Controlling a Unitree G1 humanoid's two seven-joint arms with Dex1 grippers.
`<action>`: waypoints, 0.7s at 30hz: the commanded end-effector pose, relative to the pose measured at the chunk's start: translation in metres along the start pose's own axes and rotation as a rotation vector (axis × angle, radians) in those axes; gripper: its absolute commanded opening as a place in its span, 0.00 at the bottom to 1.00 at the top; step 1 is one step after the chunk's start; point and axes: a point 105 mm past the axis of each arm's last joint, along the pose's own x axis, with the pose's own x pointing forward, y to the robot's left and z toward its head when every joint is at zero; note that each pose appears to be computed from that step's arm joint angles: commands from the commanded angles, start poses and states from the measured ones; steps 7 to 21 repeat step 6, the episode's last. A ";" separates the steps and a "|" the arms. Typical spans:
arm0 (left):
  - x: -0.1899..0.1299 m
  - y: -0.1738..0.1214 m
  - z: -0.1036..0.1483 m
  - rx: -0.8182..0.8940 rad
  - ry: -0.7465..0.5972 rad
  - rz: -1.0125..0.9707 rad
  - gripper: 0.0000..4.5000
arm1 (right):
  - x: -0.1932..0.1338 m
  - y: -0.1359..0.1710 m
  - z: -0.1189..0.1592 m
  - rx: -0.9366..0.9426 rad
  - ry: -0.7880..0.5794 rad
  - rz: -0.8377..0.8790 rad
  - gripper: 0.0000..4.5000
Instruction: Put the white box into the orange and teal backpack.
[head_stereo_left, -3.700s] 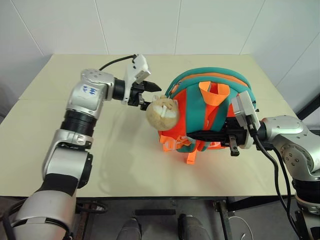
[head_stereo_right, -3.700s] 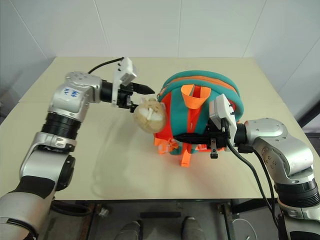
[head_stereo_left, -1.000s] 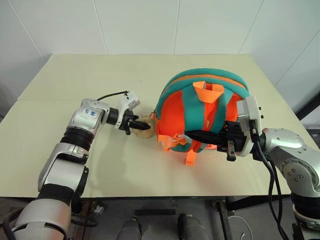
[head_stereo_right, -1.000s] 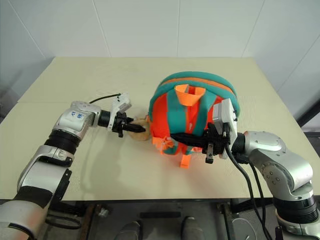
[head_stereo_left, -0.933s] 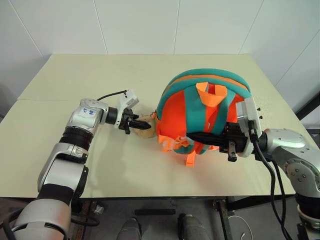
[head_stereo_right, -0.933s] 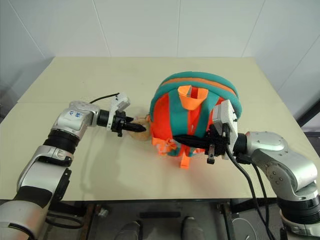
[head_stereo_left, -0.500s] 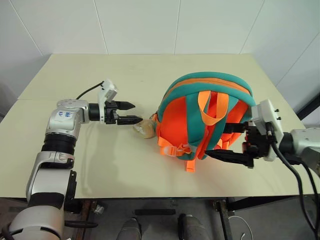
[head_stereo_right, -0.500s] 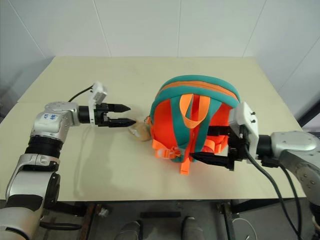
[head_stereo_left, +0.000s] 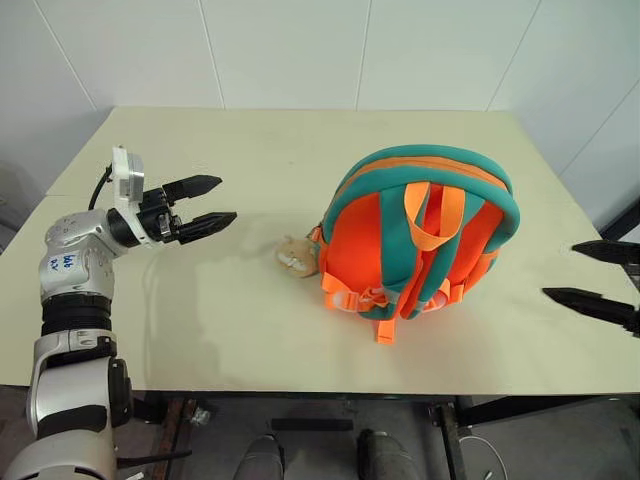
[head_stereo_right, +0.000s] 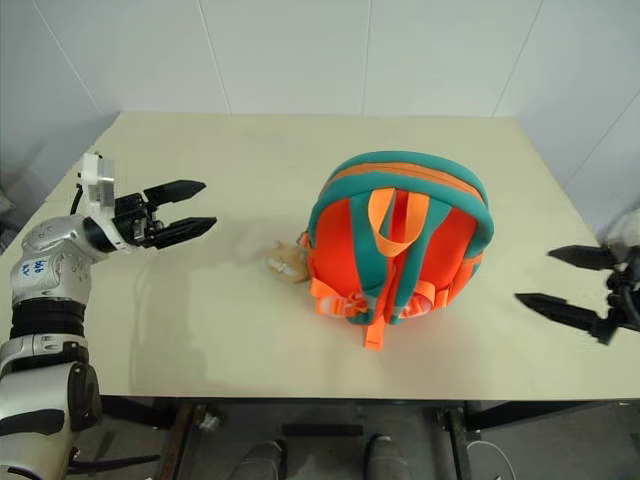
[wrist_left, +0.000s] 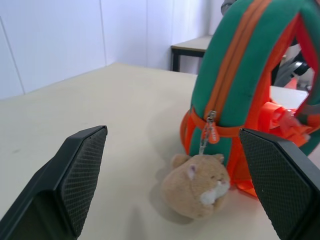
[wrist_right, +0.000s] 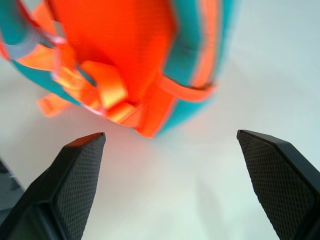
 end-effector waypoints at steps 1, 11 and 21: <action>-0.004 0.000 0.007 0.036 -0.061 -0.008 1.00 | -0.006 -0.013 -0.001 -0.007 -0.104 -0.077 0.99; -0.005 -0.004 0.003 0.025 -0.053 -0.019 1.00 | 0.005 -0.009 0.004 -0.016 -0.181 -0.060 0.99; -0.005 -0.004 0.003 0.025 -0.053 -0.019 1.00 | 0.005 -0.009 0.004 -0.016 -0.181 -0.060 0.99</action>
